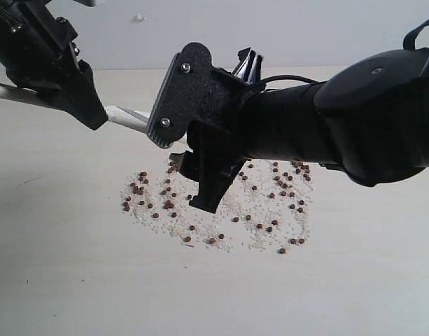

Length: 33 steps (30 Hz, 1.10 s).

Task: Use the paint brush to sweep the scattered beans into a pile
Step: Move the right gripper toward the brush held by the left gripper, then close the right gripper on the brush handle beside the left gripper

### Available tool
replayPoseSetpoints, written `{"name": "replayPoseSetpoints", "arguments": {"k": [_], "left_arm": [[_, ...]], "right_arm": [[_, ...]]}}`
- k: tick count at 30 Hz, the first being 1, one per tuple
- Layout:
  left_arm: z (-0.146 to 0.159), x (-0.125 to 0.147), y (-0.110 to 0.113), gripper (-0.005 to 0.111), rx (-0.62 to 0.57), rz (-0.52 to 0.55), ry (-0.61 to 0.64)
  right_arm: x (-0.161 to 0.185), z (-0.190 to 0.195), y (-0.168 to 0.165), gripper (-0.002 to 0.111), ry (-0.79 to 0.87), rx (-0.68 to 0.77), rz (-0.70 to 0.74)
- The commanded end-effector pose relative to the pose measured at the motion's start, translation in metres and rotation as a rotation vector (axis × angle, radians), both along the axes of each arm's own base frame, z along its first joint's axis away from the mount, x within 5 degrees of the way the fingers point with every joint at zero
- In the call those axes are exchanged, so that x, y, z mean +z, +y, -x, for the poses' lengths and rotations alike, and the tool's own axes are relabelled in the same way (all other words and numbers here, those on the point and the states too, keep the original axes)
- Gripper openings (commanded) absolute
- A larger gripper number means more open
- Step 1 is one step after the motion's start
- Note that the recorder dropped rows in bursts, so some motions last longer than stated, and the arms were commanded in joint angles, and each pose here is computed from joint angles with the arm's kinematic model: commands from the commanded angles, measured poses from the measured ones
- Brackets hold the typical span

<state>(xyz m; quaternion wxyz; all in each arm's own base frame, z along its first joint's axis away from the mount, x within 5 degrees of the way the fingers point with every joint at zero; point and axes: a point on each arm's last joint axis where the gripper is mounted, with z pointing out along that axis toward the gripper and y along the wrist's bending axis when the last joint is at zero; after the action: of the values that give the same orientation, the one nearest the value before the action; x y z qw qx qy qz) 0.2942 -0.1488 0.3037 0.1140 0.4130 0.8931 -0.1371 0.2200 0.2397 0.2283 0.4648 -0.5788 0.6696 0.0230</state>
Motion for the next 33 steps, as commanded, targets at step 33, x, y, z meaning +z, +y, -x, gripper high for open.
{"name": "replayPoseSetpoints", "arguments": {"k": [33], "left_arm": [[-0.001, 0.004, 0.000, 0.000, 0.033, 0.009, -0.010]], "right_arm": [[0.012, 0.006, 0.011, 0.073, 0.052, 0.091, -0.083]]}}
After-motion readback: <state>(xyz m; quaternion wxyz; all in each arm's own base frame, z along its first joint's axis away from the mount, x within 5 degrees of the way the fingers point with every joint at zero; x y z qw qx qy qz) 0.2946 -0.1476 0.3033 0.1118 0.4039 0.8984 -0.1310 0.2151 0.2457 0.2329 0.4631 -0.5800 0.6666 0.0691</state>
